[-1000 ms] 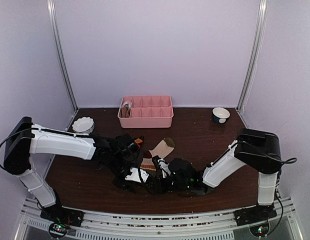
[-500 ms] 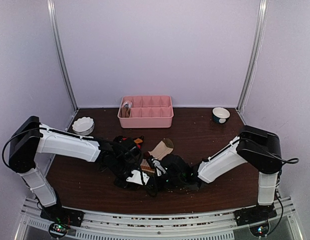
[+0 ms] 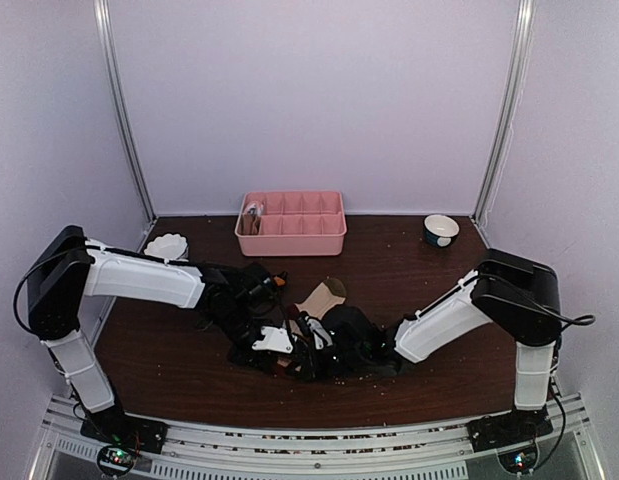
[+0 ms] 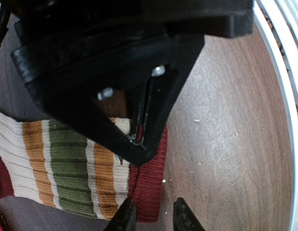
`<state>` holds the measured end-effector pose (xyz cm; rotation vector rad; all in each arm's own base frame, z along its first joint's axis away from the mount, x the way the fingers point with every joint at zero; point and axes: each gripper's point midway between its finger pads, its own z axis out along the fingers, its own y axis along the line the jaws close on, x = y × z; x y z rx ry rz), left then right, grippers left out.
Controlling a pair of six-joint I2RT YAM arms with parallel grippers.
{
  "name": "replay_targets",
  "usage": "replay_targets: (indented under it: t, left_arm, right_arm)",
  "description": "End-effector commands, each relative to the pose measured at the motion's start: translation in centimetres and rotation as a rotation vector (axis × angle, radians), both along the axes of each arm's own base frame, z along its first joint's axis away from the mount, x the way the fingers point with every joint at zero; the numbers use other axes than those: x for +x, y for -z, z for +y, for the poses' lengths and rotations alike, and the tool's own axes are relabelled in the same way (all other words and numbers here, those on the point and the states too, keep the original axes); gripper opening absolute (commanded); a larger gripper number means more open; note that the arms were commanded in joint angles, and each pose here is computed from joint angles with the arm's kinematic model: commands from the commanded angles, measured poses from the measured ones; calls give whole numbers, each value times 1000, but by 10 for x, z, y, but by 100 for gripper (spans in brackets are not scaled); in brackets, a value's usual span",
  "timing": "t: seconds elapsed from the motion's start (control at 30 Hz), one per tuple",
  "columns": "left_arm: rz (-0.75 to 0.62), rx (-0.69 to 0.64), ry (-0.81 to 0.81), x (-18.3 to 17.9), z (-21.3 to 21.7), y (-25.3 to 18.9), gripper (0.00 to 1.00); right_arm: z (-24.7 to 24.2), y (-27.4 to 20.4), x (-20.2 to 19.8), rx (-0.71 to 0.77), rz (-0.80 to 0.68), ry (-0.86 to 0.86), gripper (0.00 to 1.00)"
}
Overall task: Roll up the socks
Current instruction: Roll the sock at the center of the board.
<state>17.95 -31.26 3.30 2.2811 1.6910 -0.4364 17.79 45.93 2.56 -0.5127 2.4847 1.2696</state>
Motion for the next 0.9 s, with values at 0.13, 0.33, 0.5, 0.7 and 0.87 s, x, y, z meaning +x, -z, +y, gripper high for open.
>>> replay_targets:
  t: [0.13, 0.33, 0.5, 0.7, 0.87]
  left_arm:
    - [185, 27, -115, 0, -10, 5, 18]
    - [344, 13, -258, 6, -14, 7, 12]
    - [402, 63, -372, 20, -10, 23, 6]
    - [483, 83, -395, 17, -10, 30, 4]
    - [517, 50, -364, 12, -16, 28, 4]
  right_arm:
    - [-17, 29, -24, -31, 95, -21, 0]
    - [-17, 22, -22, -7, 68, -25, 3]
    - [-19, 17, -20, 10, 37, -25, 13]
    - [-30, 17, -18, 8, 17, -7, 14]
    - [-42, 18, -16, -7, -6, 5, 19]
